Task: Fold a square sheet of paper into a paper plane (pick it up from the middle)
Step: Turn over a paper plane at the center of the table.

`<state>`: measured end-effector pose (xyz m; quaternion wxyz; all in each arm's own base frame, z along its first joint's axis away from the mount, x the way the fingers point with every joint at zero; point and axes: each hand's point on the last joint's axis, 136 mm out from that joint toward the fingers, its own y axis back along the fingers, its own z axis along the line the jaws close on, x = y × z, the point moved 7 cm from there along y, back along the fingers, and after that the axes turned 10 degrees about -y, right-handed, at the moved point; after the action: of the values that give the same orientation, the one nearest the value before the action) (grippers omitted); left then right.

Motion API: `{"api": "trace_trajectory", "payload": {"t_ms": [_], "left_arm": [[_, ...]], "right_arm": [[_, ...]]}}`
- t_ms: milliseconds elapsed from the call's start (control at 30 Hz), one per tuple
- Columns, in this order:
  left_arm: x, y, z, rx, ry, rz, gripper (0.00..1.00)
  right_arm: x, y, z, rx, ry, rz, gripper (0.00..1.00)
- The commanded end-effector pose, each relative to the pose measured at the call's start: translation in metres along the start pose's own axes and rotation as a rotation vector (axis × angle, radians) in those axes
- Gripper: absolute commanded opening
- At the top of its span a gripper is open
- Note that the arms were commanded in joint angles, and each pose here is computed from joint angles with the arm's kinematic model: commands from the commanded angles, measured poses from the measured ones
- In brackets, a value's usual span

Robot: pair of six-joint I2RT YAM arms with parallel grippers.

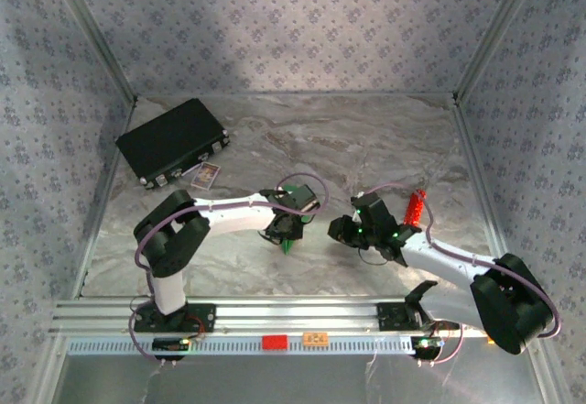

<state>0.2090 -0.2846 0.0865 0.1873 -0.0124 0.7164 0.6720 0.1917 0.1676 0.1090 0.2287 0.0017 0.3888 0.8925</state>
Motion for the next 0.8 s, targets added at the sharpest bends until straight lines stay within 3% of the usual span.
{"api": "trace_trajectory", "payload": {"t_ms": [0, 367, 500, 767], "left_arm": [[0.009, -0.011, 0.000, -0.029, 0.005, 0.050, 0.31], [-0.001, 0.009, -0.003, 0.000, 0.024, 0.003, 0.31], [-0.006, 0.020, -0.005, 0.019, 0.019, -0.027, 0.38], [-0.010, 0.038, -0.004, 0.041, 0.035, -0.073, 0.40]], "right_arm": [[-0.001, 0.003, -0.005, 0.018, -0.023, -0.017, 0.22], [-0.001, 0.005, -0.004, 0.012, -0.020, -0.024, 0.22], [-0.002, 0.007, -0.006, 0.017, -0.022, -0.032, 0.23], [-0.003, 0.010, -0.005, 0.010, -0.022, -0.038, 0.23]]}}
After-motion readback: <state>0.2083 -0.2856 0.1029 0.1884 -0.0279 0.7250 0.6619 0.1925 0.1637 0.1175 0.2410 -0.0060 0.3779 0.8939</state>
